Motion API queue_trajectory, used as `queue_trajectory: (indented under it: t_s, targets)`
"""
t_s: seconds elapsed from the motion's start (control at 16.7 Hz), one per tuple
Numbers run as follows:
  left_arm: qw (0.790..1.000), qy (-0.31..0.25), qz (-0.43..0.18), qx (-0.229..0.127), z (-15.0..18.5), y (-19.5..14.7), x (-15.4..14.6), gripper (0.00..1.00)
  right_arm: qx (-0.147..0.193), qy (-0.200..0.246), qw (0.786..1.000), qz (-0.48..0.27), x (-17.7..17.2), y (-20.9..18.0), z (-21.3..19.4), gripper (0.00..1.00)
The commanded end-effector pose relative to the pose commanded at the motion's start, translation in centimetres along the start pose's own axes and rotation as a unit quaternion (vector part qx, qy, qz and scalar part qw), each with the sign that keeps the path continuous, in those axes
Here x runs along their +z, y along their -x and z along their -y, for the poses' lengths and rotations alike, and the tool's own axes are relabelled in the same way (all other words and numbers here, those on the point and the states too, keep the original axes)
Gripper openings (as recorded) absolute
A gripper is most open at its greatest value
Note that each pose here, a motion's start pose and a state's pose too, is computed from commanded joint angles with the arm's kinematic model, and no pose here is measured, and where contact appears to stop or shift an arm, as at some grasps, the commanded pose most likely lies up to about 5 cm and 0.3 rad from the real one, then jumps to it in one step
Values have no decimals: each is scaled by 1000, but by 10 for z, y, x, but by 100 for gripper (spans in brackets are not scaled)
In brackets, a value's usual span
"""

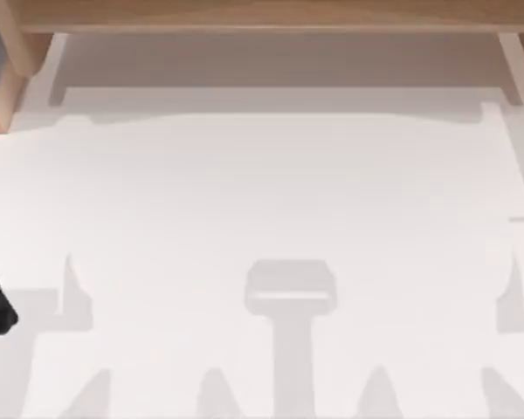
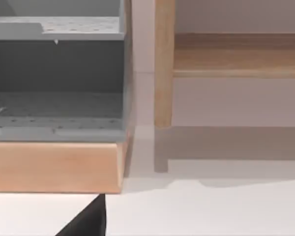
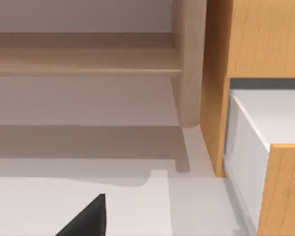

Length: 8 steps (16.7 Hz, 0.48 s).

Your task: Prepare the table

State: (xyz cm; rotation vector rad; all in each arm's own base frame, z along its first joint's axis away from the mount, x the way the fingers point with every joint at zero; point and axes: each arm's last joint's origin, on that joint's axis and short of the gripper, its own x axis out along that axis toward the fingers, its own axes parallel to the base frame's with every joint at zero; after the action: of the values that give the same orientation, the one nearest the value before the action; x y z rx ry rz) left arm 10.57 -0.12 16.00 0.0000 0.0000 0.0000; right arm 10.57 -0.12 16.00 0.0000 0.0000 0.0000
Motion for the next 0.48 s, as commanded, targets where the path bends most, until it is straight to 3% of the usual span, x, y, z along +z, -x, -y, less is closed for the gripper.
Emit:
queue_trajectory:
  t_s: [0.24, 0.48]
  targets:
    - [1000, 0, 0, 0, 0, 0, 0, 100, -4, 2, 1000, -11, 5, 0, 1, 100]
    - [1000, 0, 0, 0, 0, 0, 0, 100, -25, 12, 997, -77, 39, -1, 4, 100]
